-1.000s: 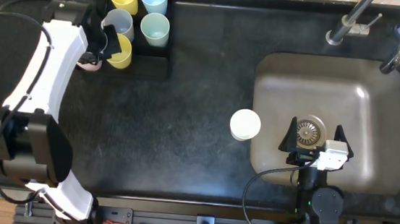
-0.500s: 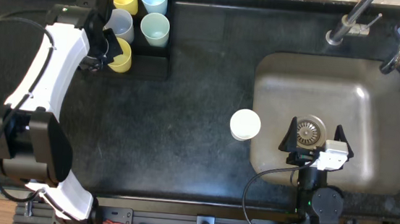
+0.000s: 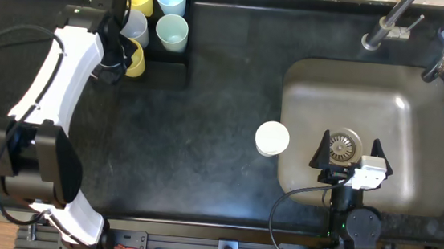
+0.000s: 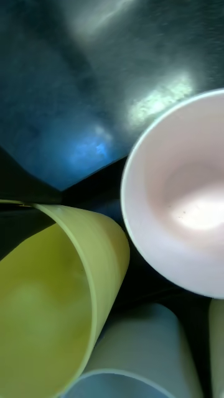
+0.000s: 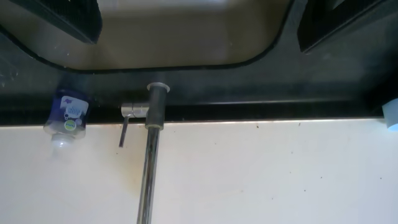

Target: Store Cups

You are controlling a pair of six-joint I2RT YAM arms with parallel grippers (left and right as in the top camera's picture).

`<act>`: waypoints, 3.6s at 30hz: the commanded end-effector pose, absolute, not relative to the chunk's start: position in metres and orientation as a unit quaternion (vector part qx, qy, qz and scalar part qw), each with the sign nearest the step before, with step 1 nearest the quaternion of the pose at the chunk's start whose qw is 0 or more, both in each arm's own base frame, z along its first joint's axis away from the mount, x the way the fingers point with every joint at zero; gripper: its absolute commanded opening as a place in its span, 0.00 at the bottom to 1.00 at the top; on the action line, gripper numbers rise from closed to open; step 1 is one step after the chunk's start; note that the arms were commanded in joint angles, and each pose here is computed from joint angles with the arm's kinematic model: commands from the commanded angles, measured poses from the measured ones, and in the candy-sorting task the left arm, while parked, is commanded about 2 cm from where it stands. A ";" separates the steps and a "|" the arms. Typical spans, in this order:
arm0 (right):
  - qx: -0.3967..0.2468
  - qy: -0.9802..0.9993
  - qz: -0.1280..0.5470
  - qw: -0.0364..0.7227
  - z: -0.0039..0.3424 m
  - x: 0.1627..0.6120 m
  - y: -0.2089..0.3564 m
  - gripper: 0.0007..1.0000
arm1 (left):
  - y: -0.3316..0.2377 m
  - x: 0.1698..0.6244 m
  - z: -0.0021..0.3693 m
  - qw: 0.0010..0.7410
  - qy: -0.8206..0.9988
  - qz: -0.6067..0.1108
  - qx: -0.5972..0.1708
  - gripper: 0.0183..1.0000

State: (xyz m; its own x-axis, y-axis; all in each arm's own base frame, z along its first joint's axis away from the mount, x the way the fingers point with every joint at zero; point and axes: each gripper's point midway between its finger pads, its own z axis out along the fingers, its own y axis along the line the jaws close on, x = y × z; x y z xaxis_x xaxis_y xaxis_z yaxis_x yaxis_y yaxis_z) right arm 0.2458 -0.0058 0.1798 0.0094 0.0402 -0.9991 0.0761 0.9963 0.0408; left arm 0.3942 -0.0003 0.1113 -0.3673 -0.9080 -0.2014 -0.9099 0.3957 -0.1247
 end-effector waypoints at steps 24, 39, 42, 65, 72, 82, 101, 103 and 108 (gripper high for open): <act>0.045 0.702 -0.019 0.710 0.177 0.246 -0.009 1.00 | -0.001 0.391 0.102 0.118 0.723 0.007 -0.681 0.03; 0.045 0.702 -0.019 0.710 0.177 0.246 -0.009 1.00 | -0.002 0.392 0.087 0.107 0.726 0.019 -0.679 0.07; 0.045 0.702 -0.019 0.710 0.177 0.246 -0.009 1.00 | -0.003 0.393 0.087 0.108 0.726 0.018 -0.679 0.14; 0.045 0.702 -0.019 0.710 0.177 0.246 -0.009 1.00 | -0.015 0.421 0.347 0.520 0.767 -0.055 -0.373 0.78; 0.045 0.702 -0.019 0.710 0.177 0.246 -0.009 1.00 | -0.057 0.413 0.450 0.674 0.736 -0.063 -0.018 0.90; 0.045 0.702 -0.019 0.710 0.177 0.246 -0.009 1.00 | -0.030 0.334 0.384 0.713 0.697 -0.066 0.016 1.00; 0.045 0.702 -0.019 0.710 0.177 0.246 -0.009 1.00 | -0.012 0.241 0.243 0.780 0.623 -0.066 -0.010 1.00; 0.045 0.702 -0.019 0.710 0.177 0.246 -0.009 1.00 | -0.014 0.242 0.227 0.775 0.628 -0.068 -0.008 1.00; 0.045 0.702 -0.018 0.710 0.177 0.246 -0.009 1.00 | -0.016 0.246 0.192 0.727 0.683 -0.069 -0.009 1.00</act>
State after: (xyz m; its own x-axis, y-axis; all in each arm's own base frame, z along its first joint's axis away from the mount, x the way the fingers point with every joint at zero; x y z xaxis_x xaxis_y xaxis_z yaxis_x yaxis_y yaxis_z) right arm 0.2458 -0.0058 0.1798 0.0095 0.0406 -0.9991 0.0757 0.9963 0.0412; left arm 0.2466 -0.0133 0.1952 0.0683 -0.1027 -0.9924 0.0762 0.9923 -0.0974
